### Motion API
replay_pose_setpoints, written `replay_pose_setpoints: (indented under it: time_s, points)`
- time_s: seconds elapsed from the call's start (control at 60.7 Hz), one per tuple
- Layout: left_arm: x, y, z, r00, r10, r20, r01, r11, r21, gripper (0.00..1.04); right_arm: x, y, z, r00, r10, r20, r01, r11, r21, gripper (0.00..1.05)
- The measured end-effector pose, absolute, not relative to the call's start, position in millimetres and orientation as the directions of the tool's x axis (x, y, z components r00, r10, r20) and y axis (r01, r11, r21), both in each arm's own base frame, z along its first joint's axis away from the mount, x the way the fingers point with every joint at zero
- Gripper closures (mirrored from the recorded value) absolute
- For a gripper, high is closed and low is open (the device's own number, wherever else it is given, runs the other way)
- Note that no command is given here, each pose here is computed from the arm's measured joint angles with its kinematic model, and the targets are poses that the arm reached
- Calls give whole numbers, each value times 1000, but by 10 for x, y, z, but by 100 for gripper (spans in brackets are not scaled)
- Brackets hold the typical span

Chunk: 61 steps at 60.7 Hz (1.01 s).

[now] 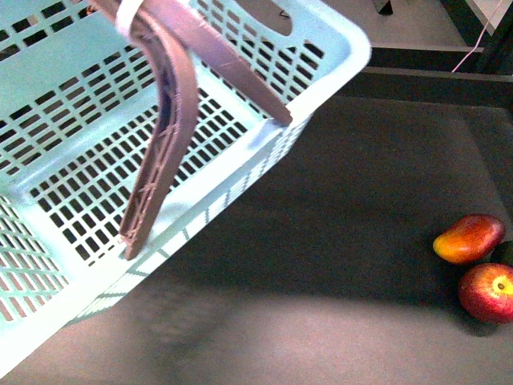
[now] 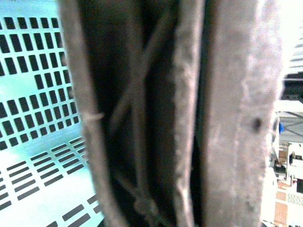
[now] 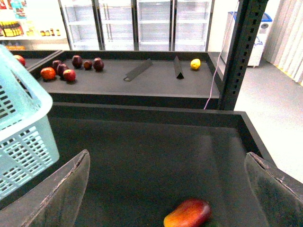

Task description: Pick apple with right arm and hold basket with left

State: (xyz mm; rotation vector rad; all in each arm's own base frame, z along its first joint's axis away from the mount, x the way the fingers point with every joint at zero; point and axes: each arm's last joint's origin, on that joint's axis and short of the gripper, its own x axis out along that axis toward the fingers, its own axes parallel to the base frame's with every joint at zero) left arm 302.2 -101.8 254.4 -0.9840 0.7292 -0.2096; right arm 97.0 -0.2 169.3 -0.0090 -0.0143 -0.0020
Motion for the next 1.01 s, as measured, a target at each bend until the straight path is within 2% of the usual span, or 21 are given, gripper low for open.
replay_pose_setpoints:
  time_s: [0.396, 0.659, 1.005]
  points:
    - [2988, -1585, 2692, 682, -576, -450, -56, 573, -818, 90, 970, -2, 1693, 1000, -2, 14, 2, 1000, -9, 9]
    - [2878, -1947, 2689, 615, -638, -463, 29, 605, -796, 90, 970, -2, 1693, 1000, -2, 14, 2, 1000, -8, 9]
    - [2875, -1972, 2701, 619, -635, -462, 45, 616, -787, 90, 970, -2, 1693, 1000, -2, 14, 2, 1000, -8, 9]
